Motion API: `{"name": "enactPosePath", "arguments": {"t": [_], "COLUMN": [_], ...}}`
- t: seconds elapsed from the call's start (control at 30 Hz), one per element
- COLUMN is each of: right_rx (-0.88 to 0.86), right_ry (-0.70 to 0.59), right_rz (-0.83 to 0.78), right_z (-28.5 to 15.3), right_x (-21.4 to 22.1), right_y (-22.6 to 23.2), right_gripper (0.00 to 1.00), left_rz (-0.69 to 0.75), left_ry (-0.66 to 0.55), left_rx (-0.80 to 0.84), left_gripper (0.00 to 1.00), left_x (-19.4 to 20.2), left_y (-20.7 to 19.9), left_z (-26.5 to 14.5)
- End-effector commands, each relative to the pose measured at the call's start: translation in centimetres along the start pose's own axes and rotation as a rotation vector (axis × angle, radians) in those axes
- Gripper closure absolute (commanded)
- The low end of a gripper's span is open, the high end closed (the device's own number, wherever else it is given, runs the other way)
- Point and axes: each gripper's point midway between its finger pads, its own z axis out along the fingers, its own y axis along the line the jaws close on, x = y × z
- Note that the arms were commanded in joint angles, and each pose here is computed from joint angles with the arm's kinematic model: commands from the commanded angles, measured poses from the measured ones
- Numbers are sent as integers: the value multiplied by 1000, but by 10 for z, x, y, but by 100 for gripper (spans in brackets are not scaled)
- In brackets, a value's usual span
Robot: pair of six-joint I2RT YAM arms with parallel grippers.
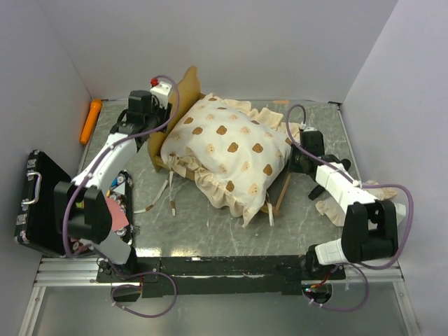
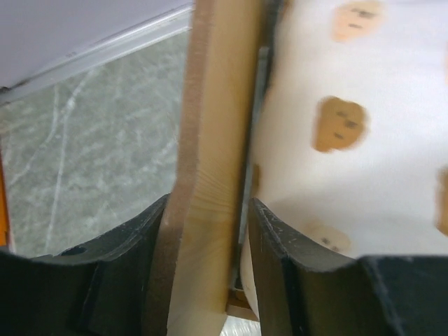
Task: Set up the pet bed
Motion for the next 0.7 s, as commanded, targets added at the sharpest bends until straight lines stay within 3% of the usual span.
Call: {"name": "enactPosePath", "arguments": {"t": [0.0,0.23,0.33,0.53,0.6,0.67], "right_rx": [-143,-330,-386,-310,-275,-254], "right_ry": [2,17,25,-35,-35,-56], "right_rz": [-82,-168,-180,-209,-195,-165], "right_z": [-25,-55,-65,-91,-99,-105], "right_x": [19,60,63,40,31,21], "right_y": [27,91,105,83,66,50], "right_gripper": [92,92,81,41,36,31], "left_rz": [-7,2,10,10,2,3], "left_ry": [-57,-52,-51,-77,-91,-114], "left_rx": [-132,-232,-227,-263,-274,-257], "left_gripper": [99,99,98,65,47,37], "left_x": [-36,-49,-45,-52,-61,-70], "left_y": [48,100,100,107,109,107], "left_z": [36,72,76,61,52,42]}}
